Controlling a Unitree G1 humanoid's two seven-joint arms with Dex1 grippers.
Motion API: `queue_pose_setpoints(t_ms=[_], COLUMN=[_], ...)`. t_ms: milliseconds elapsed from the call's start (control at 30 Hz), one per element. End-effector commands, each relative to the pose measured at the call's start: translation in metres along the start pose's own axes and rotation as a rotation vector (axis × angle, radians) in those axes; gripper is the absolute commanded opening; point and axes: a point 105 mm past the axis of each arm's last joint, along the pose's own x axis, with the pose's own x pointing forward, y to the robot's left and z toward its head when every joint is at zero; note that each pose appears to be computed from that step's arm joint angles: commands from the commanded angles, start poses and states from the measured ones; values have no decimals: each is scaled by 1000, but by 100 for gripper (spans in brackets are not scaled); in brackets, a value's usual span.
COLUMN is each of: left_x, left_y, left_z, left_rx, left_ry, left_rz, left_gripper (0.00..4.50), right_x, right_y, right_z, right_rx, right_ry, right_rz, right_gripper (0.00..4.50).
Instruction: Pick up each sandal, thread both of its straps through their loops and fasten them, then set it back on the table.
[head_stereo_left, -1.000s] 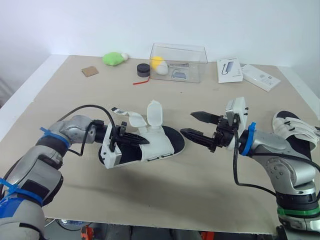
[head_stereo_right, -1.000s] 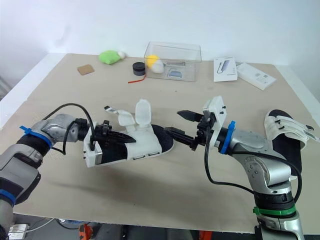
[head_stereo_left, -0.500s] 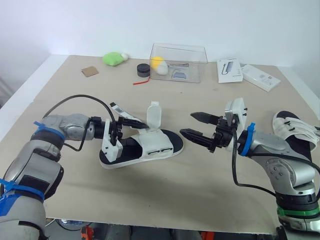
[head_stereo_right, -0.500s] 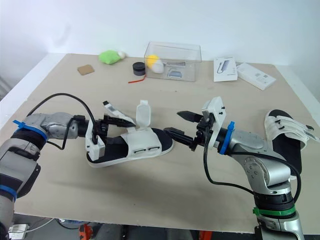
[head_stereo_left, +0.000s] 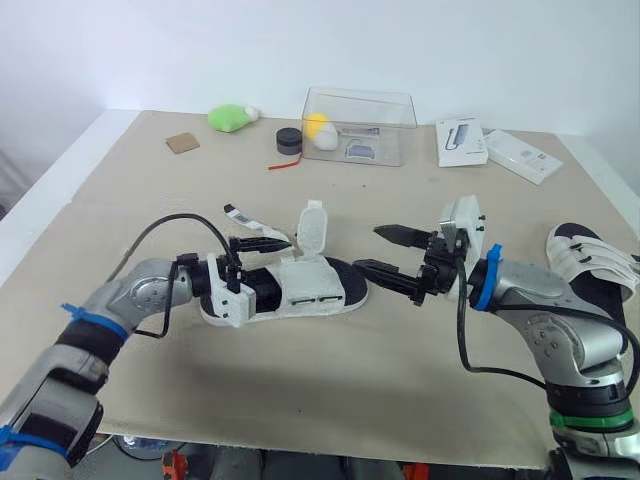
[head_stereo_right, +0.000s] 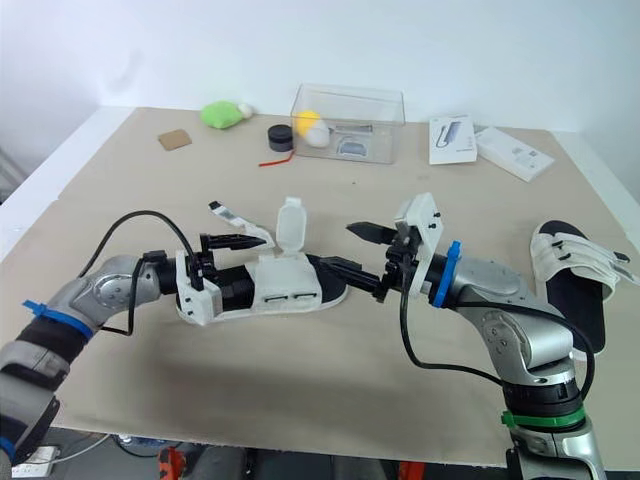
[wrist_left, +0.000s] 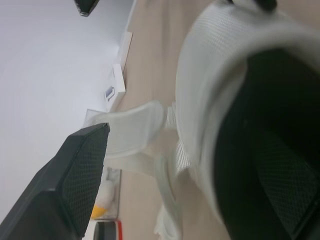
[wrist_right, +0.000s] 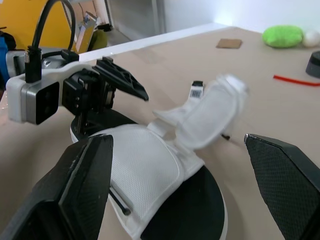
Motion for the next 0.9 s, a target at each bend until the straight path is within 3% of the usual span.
queue_pose_setpoints(t_ms=[33, 200, 333, 600, 733, 900], left_x=[1, 1, -2, -7, 6, 11], left_y=[12, 13, 12, 27, 38, 31], left_z=[4, 5, 4, 17, 14, 4], left_rx=[-3, 3, 61, 288, 284, 250], left_ry=[13, -2, -48, -278, -285, -227], left_rz=[29, 18, -33, -116, -91, -111], left_gripper=[444, 219, 5, 2, 2, 2], right_x=[2, 2, 2, 1, 0, -2], right_y=[4, 5, 4, 5, 7, 9], right_z=[8, 8, 7, 6, 3, -1], right_rx=[-34, -37, -38, -41, -35, -35], right_ry=[-29, -28, -26, -22, -17, -5], right_rz=[22, 23, 20, 21, 13, 1], right_gripper=[450, 450, 450, 450, 450, 450])
